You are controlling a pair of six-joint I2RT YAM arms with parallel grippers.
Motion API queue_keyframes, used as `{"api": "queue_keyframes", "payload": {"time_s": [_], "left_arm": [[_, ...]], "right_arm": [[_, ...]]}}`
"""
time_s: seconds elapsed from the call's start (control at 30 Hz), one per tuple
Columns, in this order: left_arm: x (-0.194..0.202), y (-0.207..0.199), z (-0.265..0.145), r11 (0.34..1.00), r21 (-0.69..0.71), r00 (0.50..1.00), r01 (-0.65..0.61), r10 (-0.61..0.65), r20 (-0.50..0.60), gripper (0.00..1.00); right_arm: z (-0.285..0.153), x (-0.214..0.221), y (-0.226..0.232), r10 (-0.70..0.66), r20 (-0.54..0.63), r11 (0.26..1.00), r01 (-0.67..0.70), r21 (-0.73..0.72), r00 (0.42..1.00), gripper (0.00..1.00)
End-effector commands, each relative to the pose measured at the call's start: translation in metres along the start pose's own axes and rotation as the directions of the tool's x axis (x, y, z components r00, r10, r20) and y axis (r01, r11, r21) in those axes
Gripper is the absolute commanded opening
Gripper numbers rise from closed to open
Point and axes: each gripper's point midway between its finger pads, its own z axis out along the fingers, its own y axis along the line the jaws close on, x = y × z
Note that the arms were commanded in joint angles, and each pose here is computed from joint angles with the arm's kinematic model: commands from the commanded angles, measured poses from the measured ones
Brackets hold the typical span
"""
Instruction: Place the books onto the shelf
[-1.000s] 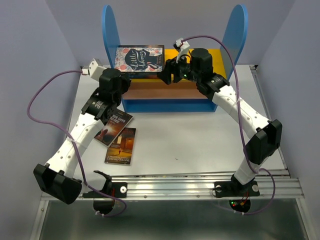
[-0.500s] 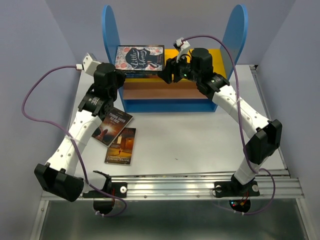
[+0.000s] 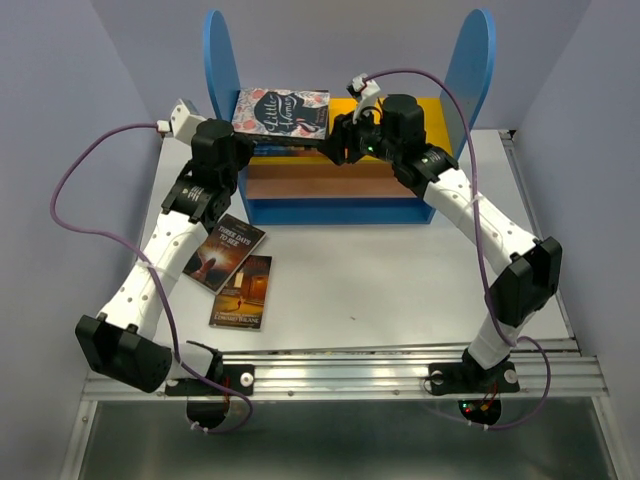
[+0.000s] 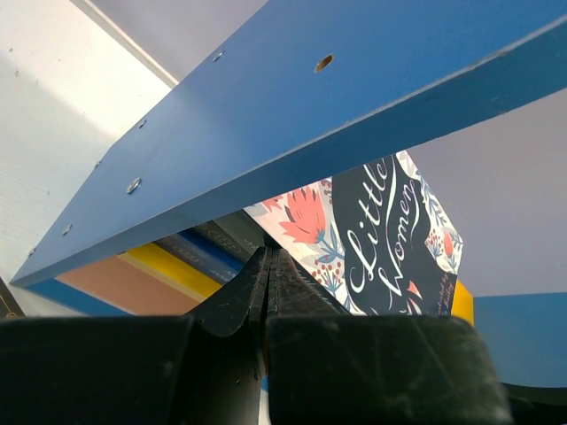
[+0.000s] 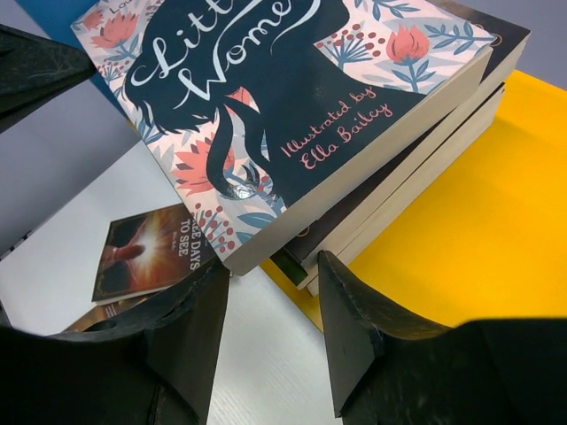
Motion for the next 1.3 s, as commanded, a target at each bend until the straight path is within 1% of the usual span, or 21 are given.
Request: {"api": "queue_keyframes", "payload": {"time_s": [0.0,0.2,0.43,0.53,0.57,0.6,0.63,0.67,0.7,0.73,0.8,0.83,0.87,0.9,0.97,1.0,1.03,1.07,1.1,1.2,1.27], "left_arm": [[-0.032,-0.024,-0.015,0.996,0.079,0.996,0.038,-0.044,0.074,0.0],[-0.031,-0.02,-0.018,0.997,0.074,0.997,0.032,-0.037,0.073,0.0],[-0.036,-0.021,-0.023,0.996,0.082,0.996,0.024,-0.031,0.086,0.0],[-0.035,-0.022,-0.023,0.996,0.084,0.997,0.015,-0.021,0.078,0.02],[-0.034,-0.022,-0.024,0.996,0.086,0.997,0.009,-0.016,0.072,0.05],[-0.033,-0.022,-0.025,0.996,0.089,0.998,-0.005,-0.001,0.063,0.09],[-0.03,-0.024,-0.027,0.995,0.102,0.999,-0.015,0.01,0.046,0.19],[-0.028,-0.024,-0.029,0.994,0.107,0.999,-0.026,0.022,0.035,0.26],[-0.027,-0.024,-0.035,0.991,0.121,0.999,-0.049,0.047,0.018,0.37],[-0.026,-0.022,-0.039,0.99,0.125,0.998,-0.061,0.06,0.011,0.44],[-0.016,-0.012,-0.045,0.987,0.129,0.995,-0.095,0.098,-0.02,0.62],[-0.011,-0.008,-0.05,0.981,0.144,0.99,-0.126,0.133,-0.039,0.88],[-0.007,-0.001,-0.058,0.979,0.15,0.987,-0.142,0.151,-0.051,0.99],[-0.001,0.011,-0.062,0.979,0.124,0.982,-0.159,0.17,-0.078,0.99],[-0.001,0.025,-0.071,0.983,0.091,0.983,-0.156,0.164,-0.081,0.99],[0.008,0.042,-0.072,0.983,0.051,0.978,-0.174,0.179,-0.11,0.99],[0.006,0.049,-0.077,0.985,0.032,0.98,-0.171,0.173,-0.098,0.99],[0.008,0.058,-0.078,0.984,0.011,0.979,-0.179,0.179,-0.102,0.99],[0.018,0.078,-0.08,0.98,-0.045,0.974,-0.195,0.187,-0.13,0.99],[0.032,0.119,-0.081,0.966,-0.145,0.97,-0.216,0.195,-0.146,0.99],[0.051,0.146,-0.081,0.96,-0.199,0.972,-0.196,0.163,-0.172,0.99]], "right_arm": [[0.011,-0.036,0.013,-0.054,0.113,0.997,0.06,-0.056,0.992,0.5],[0.017,-0.04,0.014,-0.07,0.121,0.994,0.079,-0.07,0.99,0.46],[0.017,-0.036,0.025,-0.066,0.111,0.987,0.081,-0.136,0.992,0.43],[0.016,-0.036,0.022,-0.062,0.11,0.99,0.075,-0.116,0.992,0.45],[0.015,-0.039,0.018,-0.061,0.116,0.993,0.072,-0.089,0.991,0.53],[0.012,-0.041,0.016,-0.061,0.123,0.995,0.07,-0.073,0.991,0.56],[0.01,-0.043,0.014,-0.061,0.128,0.996,0.069,-0.057,0.99,0.59],[0.005,-0.047,0.008,-0.056,0.139,0.998,0.058,-0.005,0.989,0.71],[0.002,-0.048,0.004,-0.054,0.144,0.998,0.051,0.023,0.988,0.74],[-0.002,-0.051,-0.001,-0.058,0.152,0.997,0.05,0.056,0.987,0.74],[-0.01,-0.054,-0.015,-0.062,0.167,0.988,0.036,0.15,0.984,0.85],[-0.02,-0.055,-0.017,-0.063,0.173,0.983,0.031,0.179,0.983,0.89],[-0.025,-0.054,-0.024,-0.06,0.176,0.974,0.019,0.224,0.982,0.98],[-0.03,-0.053,-0.026,-0.057,0.178,0.971,0.013,0.24,0.982,1.0],[-0.047,-0.045,-0.026,-0.048,0.181,0.964,-0.002,0.267,0.982,1.0],[-0.052,-0.042,-0.024,-0.021,0.191,0.964,-0.03,0.262,0.981,1.0],[-0.062,-0.031,-0.022,-0.009,0.183,0.963,-0.041,0.266,0.983,1.0],[-0.069,-0.027,-0.022,0.013,0.186,0.96,-0.064,0.274,0.982,1.0],[-0.074,-0.022,-0.02,0.054,0.196,0.957,-0.107,0.269,0.979,1.0],[-0.092,0.005,-0.014,0.136,0.194,0.948,-0.185,0.259,0.972,1.0],[-0.103,0.027,-0.009,0.185,0.182,0.943,-0.227,0.242,0.966,1.0]]}}
